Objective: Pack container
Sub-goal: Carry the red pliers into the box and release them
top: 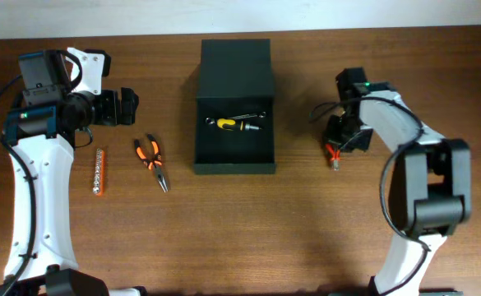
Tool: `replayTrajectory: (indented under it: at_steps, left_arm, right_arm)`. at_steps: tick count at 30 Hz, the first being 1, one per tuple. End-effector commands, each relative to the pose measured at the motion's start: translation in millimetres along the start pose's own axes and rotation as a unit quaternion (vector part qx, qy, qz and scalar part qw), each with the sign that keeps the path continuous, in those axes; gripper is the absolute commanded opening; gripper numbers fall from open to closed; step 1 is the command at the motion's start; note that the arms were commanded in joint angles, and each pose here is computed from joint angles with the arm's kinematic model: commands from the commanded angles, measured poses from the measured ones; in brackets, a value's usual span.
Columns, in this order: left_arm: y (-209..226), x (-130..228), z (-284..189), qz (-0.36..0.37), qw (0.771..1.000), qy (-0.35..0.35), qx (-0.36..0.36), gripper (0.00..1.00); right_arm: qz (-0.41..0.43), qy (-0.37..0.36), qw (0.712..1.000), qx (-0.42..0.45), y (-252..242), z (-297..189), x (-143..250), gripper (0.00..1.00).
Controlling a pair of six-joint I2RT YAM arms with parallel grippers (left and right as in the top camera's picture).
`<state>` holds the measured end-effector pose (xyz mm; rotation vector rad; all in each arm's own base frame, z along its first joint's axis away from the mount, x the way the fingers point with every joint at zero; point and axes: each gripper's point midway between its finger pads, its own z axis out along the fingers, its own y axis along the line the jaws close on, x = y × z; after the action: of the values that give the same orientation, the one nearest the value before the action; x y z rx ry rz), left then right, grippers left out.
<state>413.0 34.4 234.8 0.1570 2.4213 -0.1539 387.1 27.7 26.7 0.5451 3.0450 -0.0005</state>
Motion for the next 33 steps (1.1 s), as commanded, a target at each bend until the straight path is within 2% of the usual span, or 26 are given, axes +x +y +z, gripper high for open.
replayTrajectory:
  at_steps: [1,6,10,14,18,20,23,29,33]
  left_arm:
    - [0.4,-7.0,-1.8,0.009,1.0,-0.008,0.003,0.99]
    - [0.4,-7.2,-1.9,0.009,1.0,-0.008,0.003,0.99]
    - [0.5,-7.5,-1.8,0.009,1.0,-0.009,0.003,0.99]
    - [0.5,-7.8,-1.9,0.009,1.0,-0.009,0.003,0.99]
    - [0.5,-7.7,-1.9,0.009,1.0,-0.009,0.003,0.99]
    - [0.5,-7.7,-1.9,0.009,1.0,-0.009,0.003,0.99]
    - [0.5,-7.8,-1.9,0.009,1.0,-0.009,0.003,0.99]
    - [0.5,-7.7,-1.9,0.009,1.0,-0.009,0.003,0.99]
    - [0.5,-7.7,-1.9,0.009,1.0,-0.009,0.003,0.99]
  right_arm:
    - [-0.074,-0.112,0.99,-0.035,23.3,-82.1,-27.7,0.04]
    - [-0.207,-0.216,0.951,-0.074,77.0,-169.2,-23.1,0.04]
    - [-0.357,-0.283,0.885,-0.092,133.3,-224.4,1.7,0.04]
    - [-0.48,-0.315,0.813,-0.099,184.4,-240.8,34.4,0.04]
    - [-0.578,-0.308,0.749,-0.098,224.5,-221.1,62.3,0.04]
    - [-0.639,-0.287,0.707,-0.101,242.5,-199.4,77.4,0.04]
    - [-0.688,-0.26,0.672,-0.084,253.2,-168.0,82.6,0.04]
    - [-0.731,-0.192,0.652,-0.061,258.8,-90.9,77.6,0.04]
    - [-0.737,-0.153,0.657,-0.055,259.2,-46.8,78.3,0.04]
